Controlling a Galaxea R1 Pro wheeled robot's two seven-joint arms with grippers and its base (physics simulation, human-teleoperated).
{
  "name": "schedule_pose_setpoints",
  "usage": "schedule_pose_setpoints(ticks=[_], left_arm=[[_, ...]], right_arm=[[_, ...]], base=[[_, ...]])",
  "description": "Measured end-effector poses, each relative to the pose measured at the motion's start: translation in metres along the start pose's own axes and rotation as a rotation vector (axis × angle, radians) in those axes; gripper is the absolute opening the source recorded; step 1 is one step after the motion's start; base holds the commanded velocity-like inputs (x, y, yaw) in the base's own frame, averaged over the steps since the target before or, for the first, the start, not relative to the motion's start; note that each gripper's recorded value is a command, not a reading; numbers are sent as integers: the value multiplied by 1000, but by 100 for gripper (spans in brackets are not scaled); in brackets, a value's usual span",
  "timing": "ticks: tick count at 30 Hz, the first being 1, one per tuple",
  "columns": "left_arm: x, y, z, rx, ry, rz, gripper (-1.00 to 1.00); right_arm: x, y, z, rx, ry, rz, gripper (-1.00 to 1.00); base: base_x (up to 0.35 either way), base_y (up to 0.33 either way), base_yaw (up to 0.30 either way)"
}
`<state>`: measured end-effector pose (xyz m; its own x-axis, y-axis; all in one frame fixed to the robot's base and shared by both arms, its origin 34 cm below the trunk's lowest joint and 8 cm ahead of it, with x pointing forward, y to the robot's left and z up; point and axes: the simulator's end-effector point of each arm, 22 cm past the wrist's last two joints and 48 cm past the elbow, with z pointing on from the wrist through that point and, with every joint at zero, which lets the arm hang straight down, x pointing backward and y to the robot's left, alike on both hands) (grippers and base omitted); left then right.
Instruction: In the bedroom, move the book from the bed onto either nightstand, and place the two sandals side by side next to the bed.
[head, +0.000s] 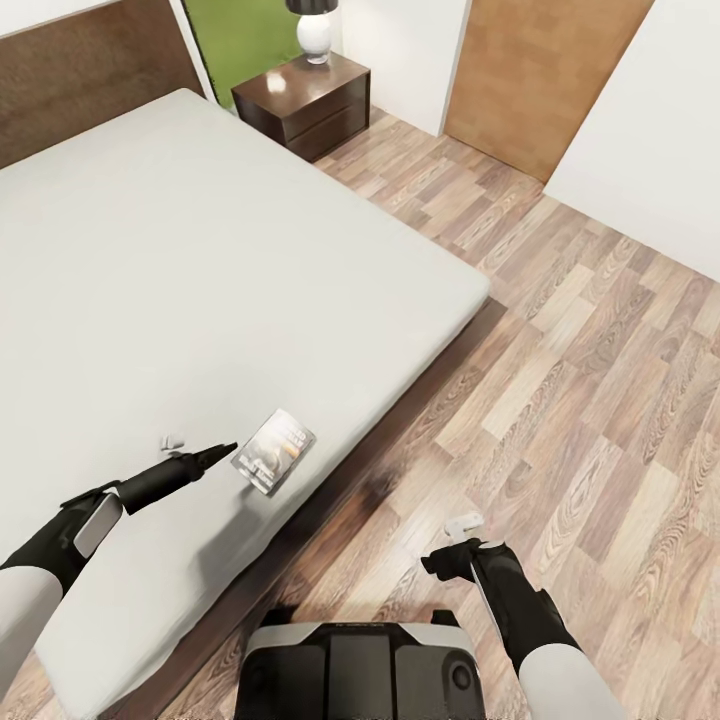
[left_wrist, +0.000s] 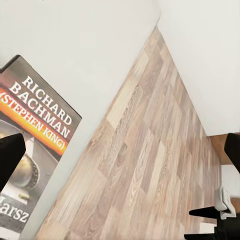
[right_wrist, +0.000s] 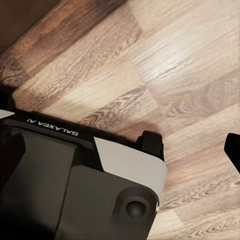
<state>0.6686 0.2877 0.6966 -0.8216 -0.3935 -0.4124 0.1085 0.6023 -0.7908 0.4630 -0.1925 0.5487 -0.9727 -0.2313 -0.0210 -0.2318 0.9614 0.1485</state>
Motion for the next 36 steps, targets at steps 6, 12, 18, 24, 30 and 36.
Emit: schedule_pose_setpoints(ticks=[6, 12, 18, 24, 30, 36], left_arm=[[-13, -6, 7, 19, 4, 2, 100], [-32, -1, 2, 6, -19, 8, 100], [-62, 19, -17, -55, -67, 23, 100], [-77, 34, -29, -102, -85, 39, 100], [-87, 52, -43, -162, -90, 52, 100], [-90, 68, -51, -215, -88, 58, 100]], right_arm=[[4, 1, 3, -4, 9, 1, 100], [9, 2, 7, -7, 19, 2, 100], [14, 3, 10, -10, 30, 3, 100], [19, 3, 14, -11, 39, 4, 100], [23, 3, 17, -13, 50, 6, 100], [28, 4, 20, -16, 59, 7, 100]], base=[[0, 0, 0], [0, 0, 0], [0, 0, 0], [0, 0, 0], [0, 0, 0], [0, 0, 0]])
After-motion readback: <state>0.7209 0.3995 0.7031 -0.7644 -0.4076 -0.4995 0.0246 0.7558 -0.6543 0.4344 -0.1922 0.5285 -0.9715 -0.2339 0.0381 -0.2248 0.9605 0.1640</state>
